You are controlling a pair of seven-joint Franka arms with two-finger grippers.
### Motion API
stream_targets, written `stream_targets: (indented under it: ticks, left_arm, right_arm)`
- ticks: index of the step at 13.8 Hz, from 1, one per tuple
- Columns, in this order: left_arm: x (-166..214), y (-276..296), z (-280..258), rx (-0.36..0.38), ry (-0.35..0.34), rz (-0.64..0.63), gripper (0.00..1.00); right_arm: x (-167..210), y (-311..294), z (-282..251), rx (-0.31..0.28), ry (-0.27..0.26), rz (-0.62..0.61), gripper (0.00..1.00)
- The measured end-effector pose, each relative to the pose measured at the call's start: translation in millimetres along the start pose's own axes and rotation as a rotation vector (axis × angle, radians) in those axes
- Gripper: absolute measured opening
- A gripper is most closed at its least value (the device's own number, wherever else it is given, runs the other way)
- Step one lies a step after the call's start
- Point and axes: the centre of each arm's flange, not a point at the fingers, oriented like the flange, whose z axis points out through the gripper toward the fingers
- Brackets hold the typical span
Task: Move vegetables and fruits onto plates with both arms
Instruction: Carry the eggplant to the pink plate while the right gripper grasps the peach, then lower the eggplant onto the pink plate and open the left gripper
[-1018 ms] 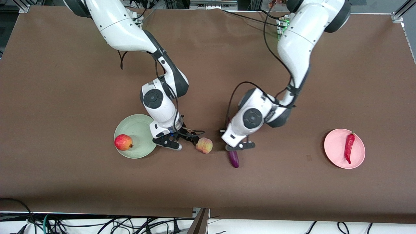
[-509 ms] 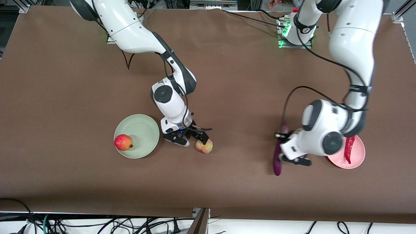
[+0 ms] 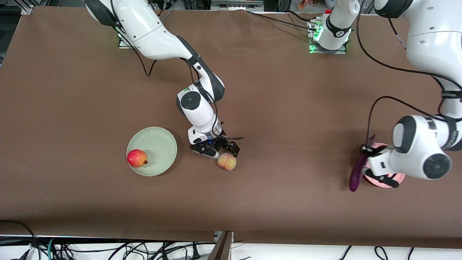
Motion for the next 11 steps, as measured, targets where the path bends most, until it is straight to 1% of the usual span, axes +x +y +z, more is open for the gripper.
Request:
stream_targets:
  ticks: [2,5,11]
  left_arm:
    - [-13,-29,1,0.002,0.031,0.026,0.33]
    - [-14,-48,15,0.013,0.068,0.046,0.33]
    - [-14,-63,42,0.001,0.069,0.058,0.33]
  right_arm:
    - [0,1,2,0.001,0.002,0.0,1.0]
    - [1,2,3,0.001,0.006,-0.001,1.0]
    - [2,4,4,0.0,0.007,-0.001,1.0]
